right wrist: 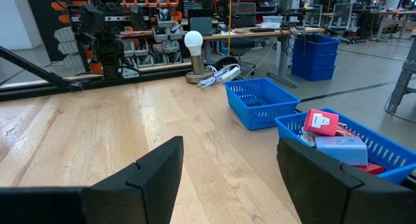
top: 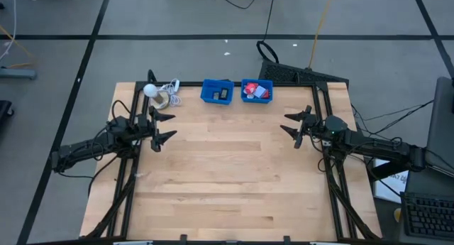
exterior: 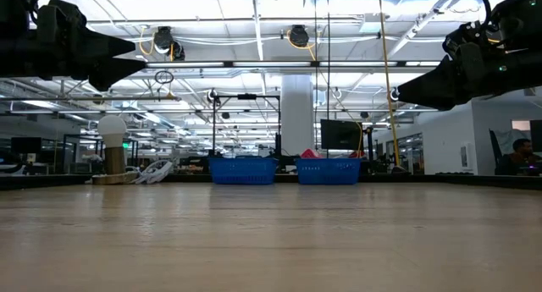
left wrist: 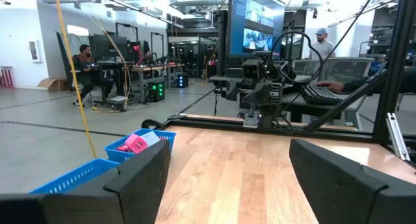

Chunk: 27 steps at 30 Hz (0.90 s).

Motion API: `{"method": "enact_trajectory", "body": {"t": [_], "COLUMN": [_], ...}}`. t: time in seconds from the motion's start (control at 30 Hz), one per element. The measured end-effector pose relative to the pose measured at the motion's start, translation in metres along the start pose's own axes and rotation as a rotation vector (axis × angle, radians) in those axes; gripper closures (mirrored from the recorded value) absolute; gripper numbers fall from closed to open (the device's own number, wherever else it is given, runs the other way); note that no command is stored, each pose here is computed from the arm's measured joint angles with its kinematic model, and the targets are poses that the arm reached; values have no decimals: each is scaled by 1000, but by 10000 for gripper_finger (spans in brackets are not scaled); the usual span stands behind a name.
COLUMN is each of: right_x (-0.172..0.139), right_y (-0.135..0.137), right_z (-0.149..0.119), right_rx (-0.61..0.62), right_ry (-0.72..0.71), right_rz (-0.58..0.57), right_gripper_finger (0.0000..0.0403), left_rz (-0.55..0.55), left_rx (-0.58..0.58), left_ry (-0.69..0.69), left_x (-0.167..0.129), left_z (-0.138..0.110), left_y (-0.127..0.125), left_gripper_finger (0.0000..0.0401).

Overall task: Pick & Place Office items
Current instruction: Return to Home Position

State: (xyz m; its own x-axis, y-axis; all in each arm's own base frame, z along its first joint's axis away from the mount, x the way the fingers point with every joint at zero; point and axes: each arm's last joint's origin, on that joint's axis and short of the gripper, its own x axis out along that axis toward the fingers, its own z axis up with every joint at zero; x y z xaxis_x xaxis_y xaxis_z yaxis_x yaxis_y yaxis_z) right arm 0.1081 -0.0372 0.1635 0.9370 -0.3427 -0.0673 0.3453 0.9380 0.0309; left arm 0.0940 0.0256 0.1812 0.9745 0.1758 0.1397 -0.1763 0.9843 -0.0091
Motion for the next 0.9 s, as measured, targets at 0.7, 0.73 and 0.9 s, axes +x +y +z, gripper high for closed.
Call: {"method": "enact_trajectory", "body": {"t": [0.7,0.73,0.9], "right_x": [0,0,0], "right_y": [0,0,0], "right_z": [0,0,0], "right_rx": [0,0,0], "right_ry": [0,0,0], "right_rz": [0,0,0], "right_gripper_finger": [165,165,165], "left_rz": [0,0,0], "left_rx": [0,0,0], "left_ry": [0,0,0], "left_x": [0,0,0], "left_z": [0,0,0], "left_y": [0,0,0], "left_gripper_finger": [73,74,84]}}
